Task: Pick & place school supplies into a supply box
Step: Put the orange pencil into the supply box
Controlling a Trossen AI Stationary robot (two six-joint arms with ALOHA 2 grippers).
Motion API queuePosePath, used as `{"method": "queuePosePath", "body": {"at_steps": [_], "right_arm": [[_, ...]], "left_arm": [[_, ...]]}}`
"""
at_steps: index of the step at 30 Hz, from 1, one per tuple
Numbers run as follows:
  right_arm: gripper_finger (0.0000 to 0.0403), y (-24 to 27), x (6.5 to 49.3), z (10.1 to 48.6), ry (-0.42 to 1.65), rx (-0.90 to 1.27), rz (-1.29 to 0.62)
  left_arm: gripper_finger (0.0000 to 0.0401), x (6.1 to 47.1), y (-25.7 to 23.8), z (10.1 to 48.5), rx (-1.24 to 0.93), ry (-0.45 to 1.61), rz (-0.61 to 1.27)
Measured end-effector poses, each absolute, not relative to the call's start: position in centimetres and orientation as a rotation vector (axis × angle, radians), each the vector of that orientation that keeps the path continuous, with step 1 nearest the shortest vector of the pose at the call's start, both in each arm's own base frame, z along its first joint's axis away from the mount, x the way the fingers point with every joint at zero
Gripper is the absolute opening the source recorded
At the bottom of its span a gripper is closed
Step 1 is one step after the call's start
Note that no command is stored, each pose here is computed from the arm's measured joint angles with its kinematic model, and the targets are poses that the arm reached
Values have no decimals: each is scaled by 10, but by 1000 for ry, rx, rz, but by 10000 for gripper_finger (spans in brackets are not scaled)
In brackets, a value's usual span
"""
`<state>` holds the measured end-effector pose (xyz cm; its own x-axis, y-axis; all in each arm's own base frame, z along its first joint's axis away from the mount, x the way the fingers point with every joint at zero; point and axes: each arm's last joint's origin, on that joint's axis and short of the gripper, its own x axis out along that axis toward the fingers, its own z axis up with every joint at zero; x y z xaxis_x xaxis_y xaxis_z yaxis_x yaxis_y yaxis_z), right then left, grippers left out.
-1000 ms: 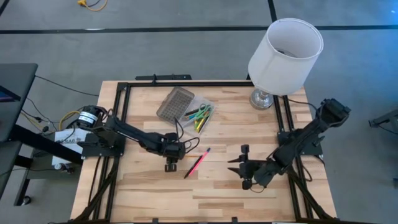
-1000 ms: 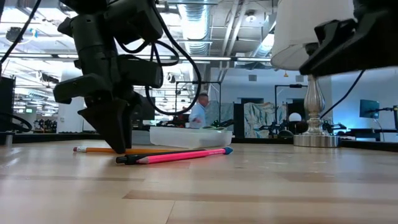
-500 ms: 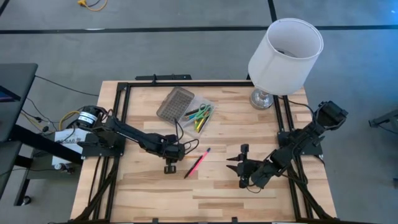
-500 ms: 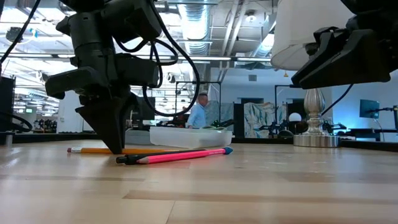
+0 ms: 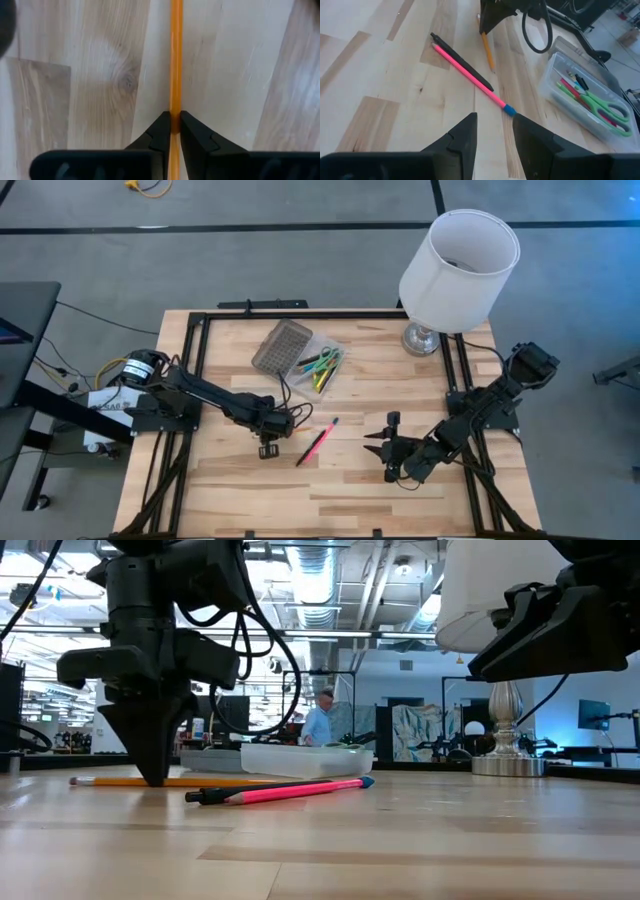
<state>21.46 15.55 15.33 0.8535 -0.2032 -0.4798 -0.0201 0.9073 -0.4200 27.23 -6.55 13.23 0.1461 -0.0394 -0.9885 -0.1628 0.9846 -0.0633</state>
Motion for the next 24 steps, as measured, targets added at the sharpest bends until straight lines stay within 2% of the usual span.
{"method": "queuePosePath", "body": {"at_steps": [11,18,24], "right_arm": [[120,156,215,153,542,-427,-99],[120,156,215,153,542,-426,-99],[120,156,215,153,542,-426,-99]], "left_arm": [[27,273,-66,131,-158,1410,76],[13,273,-65,131,-126,1399,110],[20,271,-62,131,-99,1409,195]]}}
